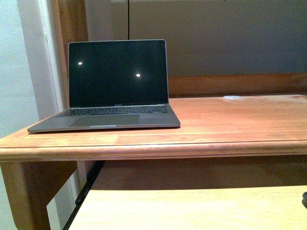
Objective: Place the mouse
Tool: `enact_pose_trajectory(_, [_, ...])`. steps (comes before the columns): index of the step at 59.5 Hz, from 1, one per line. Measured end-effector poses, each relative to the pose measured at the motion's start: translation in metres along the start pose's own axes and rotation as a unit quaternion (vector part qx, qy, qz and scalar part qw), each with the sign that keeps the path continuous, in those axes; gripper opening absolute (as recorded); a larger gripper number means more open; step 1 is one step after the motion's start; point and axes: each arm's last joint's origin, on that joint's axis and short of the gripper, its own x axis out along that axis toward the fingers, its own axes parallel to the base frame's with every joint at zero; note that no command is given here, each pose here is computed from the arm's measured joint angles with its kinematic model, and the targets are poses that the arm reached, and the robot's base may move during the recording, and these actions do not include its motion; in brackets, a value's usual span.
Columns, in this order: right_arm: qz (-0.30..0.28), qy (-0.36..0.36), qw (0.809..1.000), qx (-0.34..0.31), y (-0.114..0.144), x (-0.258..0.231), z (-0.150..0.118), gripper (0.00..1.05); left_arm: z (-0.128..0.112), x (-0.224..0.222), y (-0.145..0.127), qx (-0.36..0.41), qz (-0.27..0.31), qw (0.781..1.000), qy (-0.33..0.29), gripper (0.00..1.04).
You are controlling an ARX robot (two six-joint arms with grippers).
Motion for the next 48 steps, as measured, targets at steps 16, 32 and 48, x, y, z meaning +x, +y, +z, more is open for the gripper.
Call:
enact_pose_trajectory(16, [0.001, -0.072, 0.997, 0.025, 0.007, -0.04, 0.056, 0.55, -0.003, -0.012, 0.0, 0.0, 0.0, 1.0, 0.003, 0.03])
enact_pose_trajectory(32, [-0.004, -0.122, 0.991, 0.054, 0.043, -0.016, 0.116, 0.55, -0.003, -0.012, 0.0, 0.0, 0.0, 1.0, 0.003, 0.03])
enact_pose_trajectory(48, [-0.048, -0.111, 0.991, 0.05, 0.077, 0.05, 0.145, 0.55, -0.003, -0.012, 0.0, -0.001, 0.0, 1.0, 0.003, 0.2])
